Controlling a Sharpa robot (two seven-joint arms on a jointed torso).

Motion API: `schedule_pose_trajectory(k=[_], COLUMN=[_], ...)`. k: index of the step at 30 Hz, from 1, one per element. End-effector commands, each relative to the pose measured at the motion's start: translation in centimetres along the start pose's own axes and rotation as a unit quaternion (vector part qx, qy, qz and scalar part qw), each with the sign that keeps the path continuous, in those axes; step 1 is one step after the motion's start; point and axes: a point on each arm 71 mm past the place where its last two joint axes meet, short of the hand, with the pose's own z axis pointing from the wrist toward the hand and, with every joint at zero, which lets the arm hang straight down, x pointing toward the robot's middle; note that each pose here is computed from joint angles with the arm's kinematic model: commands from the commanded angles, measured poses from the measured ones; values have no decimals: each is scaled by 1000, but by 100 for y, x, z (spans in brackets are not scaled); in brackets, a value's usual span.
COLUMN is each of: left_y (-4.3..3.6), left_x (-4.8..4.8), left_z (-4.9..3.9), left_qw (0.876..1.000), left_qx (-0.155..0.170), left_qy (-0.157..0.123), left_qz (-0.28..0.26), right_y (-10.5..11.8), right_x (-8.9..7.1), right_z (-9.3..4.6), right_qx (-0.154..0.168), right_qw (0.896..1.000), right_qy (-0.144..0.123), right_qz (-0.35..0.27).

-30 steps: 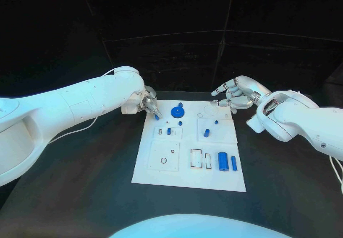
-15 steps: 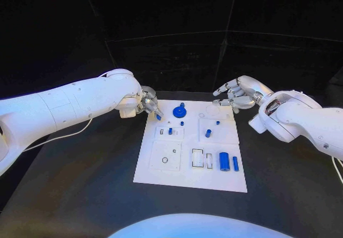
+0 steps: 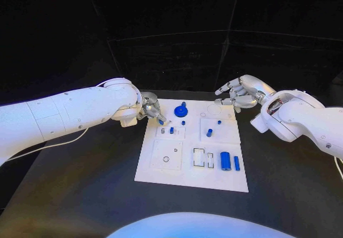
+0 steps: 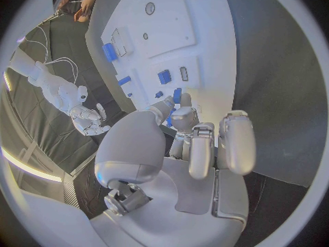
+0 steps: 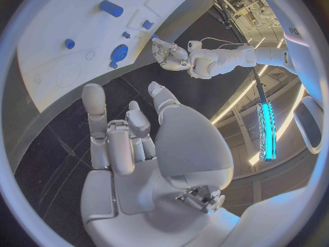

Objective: Assemble the parts on the task board

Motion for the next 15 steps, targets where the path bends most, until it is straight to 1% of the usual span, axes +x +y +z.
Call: schedule_pose_trajectory(k=[1, 9, 15], left_y=[-6, 7, 7], left_x=[19, 139, 203], left_z=[-18, -15, 2], left_qw=[1000, 999, 999], left_qx=[-1, -3, -4], left_qy=[-30, -21, -14], left_qz=[6, 27, 38], right_y=[11, 9, 9], right_x=[-9, -9, -7], right_z=[4, 6, 8], right_qx=[-4, -4, -5], right_qw=[1000, 1000, 1000], right_qy=[0, 0, 1], right_qz=[2, 2, 2])
